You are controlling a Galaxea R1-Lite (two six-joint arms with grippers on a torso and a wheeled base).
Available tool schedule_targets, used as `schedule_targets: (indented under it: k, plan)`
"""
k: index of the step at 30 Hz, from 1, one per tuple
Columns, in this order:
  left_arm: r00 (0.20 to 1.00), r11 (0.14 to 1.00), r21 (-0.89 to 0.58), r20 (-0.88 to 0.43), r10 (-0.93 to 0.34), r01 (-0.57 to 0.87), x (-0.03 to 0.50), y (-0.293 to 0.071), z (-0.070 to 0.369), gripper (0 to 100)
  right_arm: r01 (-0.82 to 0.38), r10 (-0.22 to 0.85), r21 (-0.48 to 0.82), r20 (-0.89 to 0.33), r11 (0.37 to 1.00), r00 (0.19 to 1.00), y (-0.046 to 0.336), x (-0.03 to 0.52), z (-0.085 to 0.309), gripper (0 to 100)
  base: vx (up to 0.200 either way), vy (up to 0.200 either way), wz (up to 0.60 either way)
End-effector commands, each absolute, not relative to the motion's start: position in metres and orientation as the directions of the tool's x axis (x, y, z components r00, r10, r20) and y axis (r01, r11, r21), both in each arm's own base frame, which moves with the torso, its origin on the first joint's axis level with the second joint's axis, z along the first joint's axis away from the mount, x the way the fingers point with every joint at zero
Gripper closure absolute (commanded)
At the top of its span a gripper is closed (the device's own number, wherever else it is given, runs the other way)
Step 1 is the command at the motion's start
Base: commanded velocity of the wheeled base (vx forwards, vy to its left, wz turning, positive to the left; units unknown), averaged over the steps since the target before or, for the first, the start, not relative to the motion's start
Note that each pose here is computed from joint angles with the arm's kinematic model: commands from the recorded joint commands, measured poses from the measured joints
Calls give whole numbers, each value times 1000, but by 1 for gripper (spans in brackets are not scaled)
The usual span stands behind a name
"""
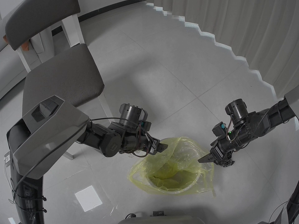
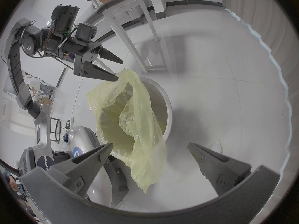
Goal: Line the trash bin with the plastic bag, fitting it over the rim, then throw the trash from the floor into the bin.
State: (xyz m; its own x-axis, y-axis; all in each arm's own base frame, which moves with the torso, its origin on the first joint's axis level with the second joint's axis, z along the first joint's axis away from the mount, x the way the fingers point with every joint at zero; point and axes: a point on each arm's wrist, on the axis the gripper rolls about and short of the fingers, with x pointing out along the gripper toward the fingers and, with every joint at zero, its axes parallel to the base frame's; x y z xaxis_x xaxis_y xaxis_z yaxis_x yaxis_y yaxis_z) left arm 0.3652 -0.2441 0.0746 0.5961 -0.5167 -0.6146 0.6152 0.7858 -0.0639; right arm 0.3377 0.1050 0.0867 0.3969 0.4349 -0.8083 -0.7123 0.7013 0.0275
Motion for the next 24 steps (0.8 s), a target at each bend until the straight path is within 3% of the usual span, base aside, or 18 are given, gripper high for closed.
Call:
schedule_targets:
  k: [1,7,15,20,24]
  plan:
    - [598,786,-63,-613,-517,616,365,-250,73,0,-713,435,30,-810,701,394,105,338,85,0,0,0,0]
    - [652,830,-93,-573,-496,549,352,-246,102,0,-711,432,25,-809,703,398,102,338,86,0,0,0,0]
    - [655,857,-142,-587,-476,496,329,-241,124,0,-712,433,24,-808,702,400,102,336,89,0,0,0,0]
    - [642,839,-212,-559,-525,502,334,-242,126,0,-712,434,25,-808,701,399,102,334,91,0,0,0,0]
    - [631,833,-216,-565,-532,509,336,-245,121,0,-712,435,23,-806,701,402,102,334,92,0,200,0,0]
